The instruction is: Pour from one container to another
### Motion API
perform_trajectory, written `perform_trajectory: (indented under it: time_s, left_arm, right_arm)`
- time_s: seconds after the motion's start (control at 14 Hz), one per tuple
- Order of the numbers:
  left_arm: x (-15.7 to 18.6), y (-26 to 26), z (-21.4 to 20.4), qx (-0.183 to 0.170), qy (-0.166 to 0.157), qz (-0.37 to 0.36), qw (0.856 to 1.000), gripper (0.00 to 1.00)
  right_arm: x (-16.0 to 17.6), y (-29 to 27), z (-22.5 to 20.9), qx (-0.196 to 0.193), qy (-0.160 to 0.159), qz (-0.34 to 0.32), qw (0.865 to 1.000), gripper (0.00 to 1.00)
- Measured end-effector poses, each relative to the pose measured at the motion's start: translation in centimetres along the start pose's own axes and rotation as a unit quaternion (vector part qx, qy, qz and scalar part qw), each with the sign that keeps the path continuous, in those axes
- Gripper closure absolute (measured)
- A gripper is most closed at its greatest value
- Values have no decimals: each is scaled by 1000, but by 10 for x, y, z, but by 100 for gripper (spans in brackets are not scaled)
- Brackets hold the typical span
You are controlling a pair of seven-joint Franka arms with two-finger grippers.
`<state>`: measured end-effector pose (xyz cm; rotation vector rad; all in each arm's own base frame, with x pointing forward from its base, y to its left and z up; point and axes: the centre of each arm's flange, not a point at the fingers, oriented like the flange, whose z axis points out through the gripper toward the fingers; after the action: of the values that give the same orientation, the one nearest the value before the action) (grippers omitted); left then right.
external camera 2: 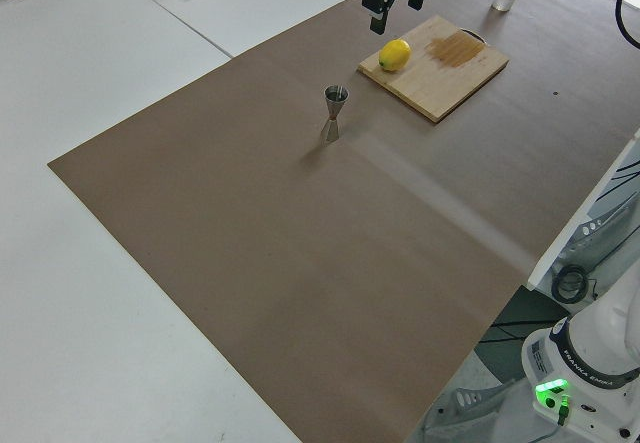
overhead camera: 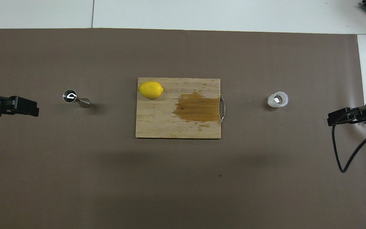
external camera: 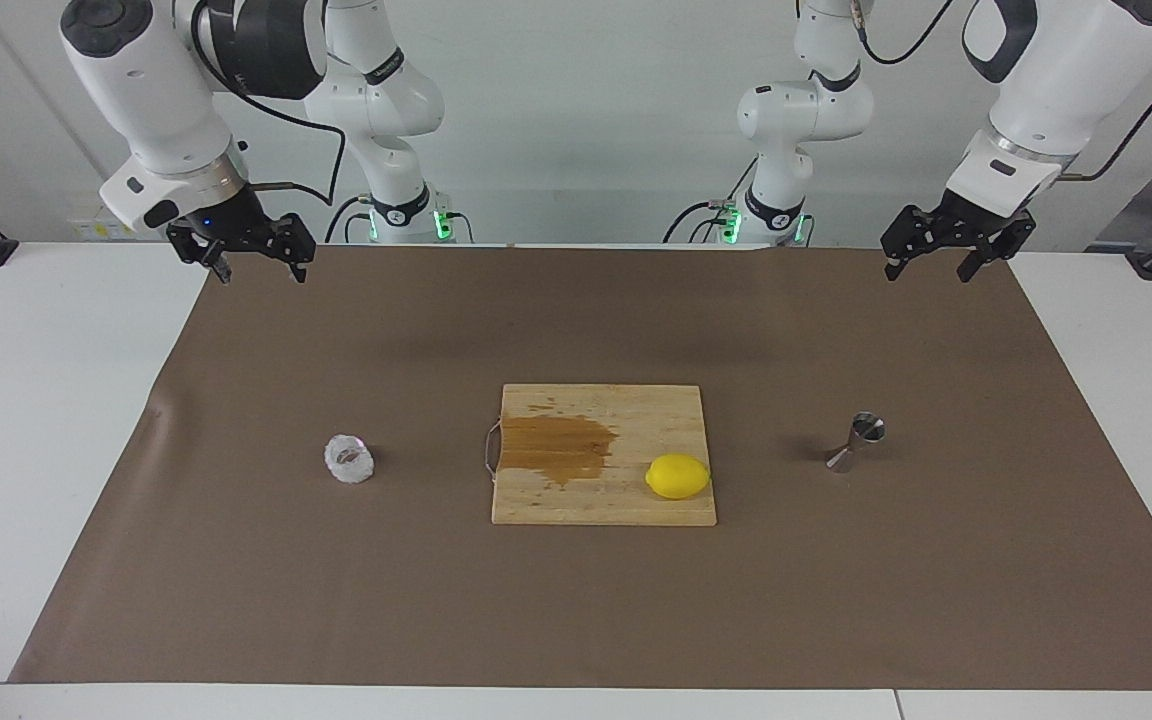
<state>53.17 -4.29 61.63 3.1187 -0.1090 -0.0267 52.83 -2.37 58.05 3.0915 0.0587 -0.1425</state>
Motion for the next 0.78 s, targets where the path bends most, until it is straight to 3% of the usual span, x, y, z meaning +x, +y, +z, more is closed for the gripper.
perform_trajectory:
  time_s: [0.64,0.78]
  left_arm:
    - [-10,-7,11,-1,-9,-19,1000,0]
    - [-11,-22,13,-29,-10,-54,998,0]
  right_arm:
    - [0,0,0,0,0,0,1000,0]
    - [0,0,0,0,0,0,1000,0]
